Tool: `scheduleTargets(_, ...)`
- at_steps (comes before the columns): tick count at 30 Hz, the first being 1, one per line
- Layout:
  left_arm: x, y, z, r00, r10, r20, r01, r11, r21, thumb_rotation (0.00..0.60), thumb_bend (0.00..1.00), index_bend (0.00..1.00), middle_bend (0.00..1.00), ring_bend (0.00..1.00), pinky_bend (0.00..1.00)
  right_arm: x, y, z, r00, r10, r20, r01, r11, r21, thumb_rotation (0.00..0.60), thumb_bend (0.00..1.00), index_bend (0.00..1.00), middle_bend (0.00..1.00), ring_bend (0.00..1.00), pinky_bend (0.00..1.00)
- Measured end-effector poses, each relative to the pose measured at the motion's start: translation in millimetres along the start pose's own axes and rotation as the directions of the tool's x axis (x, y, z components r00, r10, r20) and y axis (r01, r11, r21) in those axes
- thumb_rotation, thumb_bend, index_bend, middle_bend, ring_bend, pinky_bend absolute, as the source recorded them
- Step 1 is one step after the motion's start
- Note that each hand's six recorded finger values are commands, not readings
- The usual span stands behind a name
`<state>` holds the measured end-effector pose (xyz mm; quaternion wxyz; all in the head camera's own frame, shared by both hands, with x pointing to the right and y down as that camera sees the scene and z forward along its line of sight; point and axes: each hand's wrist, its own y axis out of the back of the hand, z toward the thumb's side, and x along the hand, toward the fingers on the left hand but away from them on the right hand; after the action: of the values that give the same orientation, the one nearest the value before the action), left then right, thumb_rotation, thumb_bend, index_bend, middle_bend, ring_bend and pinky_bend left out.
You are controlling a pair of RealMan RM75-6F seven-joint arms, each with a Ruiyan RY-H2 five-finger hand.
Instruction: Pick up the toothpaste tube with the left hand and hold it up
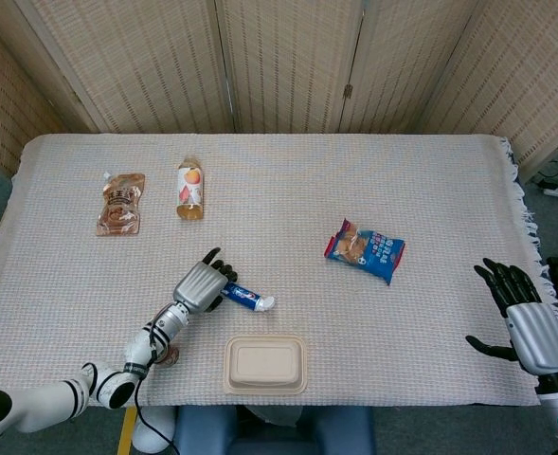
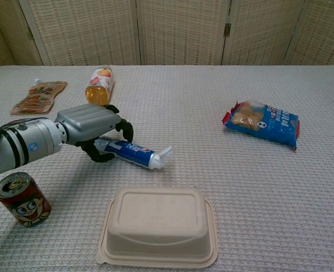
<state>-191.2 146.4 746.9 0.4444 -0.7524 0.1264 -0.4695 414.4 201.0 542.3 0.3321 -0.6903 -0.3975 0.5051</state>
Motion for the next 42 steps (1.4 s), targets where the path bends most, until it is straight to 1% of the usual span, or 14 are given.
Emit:
scheduleTargets(3, 1.5, 0.3, 0.4, 1.000, 0.007, -0.003, -0.007, 1.000, -0.001, 0.600, 0.44, 0.42, 0.39, 0.33, 0.13, 0.6, 0.5, -0.6, 1.000, -0.002, 0.002, 0.002, 1.000, -0.002, 0.600, 0.17, 0.06, 0.05, 0.00, 0.00)
scheduleTargets(9, 2.5, -2.7, -0.9, 1.000, 0.014, -0.009, -0.014, 1.000, -0.015, 0.600, 0.44, 0.54, 0.52, 0.44, 0.19, 1.5, 0.2, -1.7, 1.000, -0.003, 0.004, 0.003, 1.000, -0.007, 0.600, 0.17, 0.06, 0.05, 0.00, 0.00)
scheduleTargets(12, 2.1, -3.7, -1.6, 1.000, 0.022, -0.009, -0.022, 0.999, -0.033, 0.600, 0.47, 0.59, 0.59, 0.50, 0.24, 1.8, 0.7, -1.0, 1.000, -0.005, 0.002, 0.005, 1.000, -0.006, 0.600, 0.17, 0.06, 0.05, 0.00, 0.00)
scheduleTargets(16, 0.1, -6.2, -4.7, 0.999, 0.031, -0.009, -0.031, 0.997, -0.073, 0.600, 0.48, 0.66, 0.67, 0.57, 0.34, 1.8, 1.2, 1.1, 1.000, -0.006, -0.006, 0.006, 1.000, -0.003, 0.600, 0.18, 0.06, 0.05, 0.00, 0.00)
scheduleTargets(19, -2.5, -7.7, -7.3, 0.999, 0.038, -0.011, -0.039, 0.991, -0.127, 0.600, 0.56, 0.71, 0.71, 0.61, 0.39, 0.8, 0.9, 4.3, 1.000, -0.004, -0.021, 0.004, 1.000, 0.003, 0.600, 0.18, 0.06, 0.05, 0.00, 0.00)
scheduleTargets(22, -6.4, -7.4, -10.8, 0.999, 0.050, -0.014, -0.052, 0.979, -0.197, 0.600, 0.63, 0.73, 0.74, 0.64, 0.42, -1.5, -0.5, 10.5, 0.999, 0.010, -0.049, -0.009, 1.000, 0.008, 0.600, 0.17, 0.06, 0.05, 0.00, 0.00)
scheduleTargets(27, -14.7, 2.1, -16.7, 0.997, 0.082, -0.016, -0.083, 0.949, -0.305, 0.600, 0.65, 0.74, 0.75, 0.65, 0.44, -11.9, -5.4, 27.6, 0.992, 0.046, -0.119, -0.045, 0.999, 0.013, 0.600, 0.17, 0.06, 0.05, 0.00, 0.00)
scheduleTargets(30, -18.0, 11.8, -13.7, 0.995, 0.100, -0.009, -0.097, 0.937, -0.336, 0.600, 0.66, 0.74, 0.75, 0.65, 0.44, -24.0, -9.6, 45.8, 0.981, 0.068, -0.183, -0.066, 0.998, 0.014, 0.600, 0.18, 0.10, 0.05, 0.00, 0.00)
scheduleTargets(33, -20.7, 21.2, -7.9, 0.994, 0.109, -0.001, -0.102, 0.927, -0.361, 0.600, 0.67, 0.74, 0.75, 0.65, 0.44, -37.5, -16.0, 65.8, 0.965, 0.094, -0.245, -0.092, 0.996, 0.016, 0.600, 0.18, 0.15, 0.05, 0.00, 0.00)
scheduleTargets(39, -26.2, 39.7, 9.3, 0.993, 0.112, 0.020, -0.096, 0.919, -0.383, 0.600, 0.67, 0.74, 0.75, 0.65, 0.44, -64.1, -27.6, 110.6, 0.923, 0.142, -0.359, -0.138, 0.990, 0.035, 0.600, 0.17, 0.19, 0.05, 0.00, 0.00)
scheduleTargets(42, -27.7, 48.6, 18.4, 0.993, 0.115, 0.027, -0.096, 0.918, -0.385, 0.600, 0.67, 0.74, 0.75, 0.65, 0.44, -75.9, -34.8, 135.3, 0.895, 0.175, -0.410, -0.170, 0.984, 0.049, 0.600, 0.17, 0.22, 0.05, 0.00, 0.00)
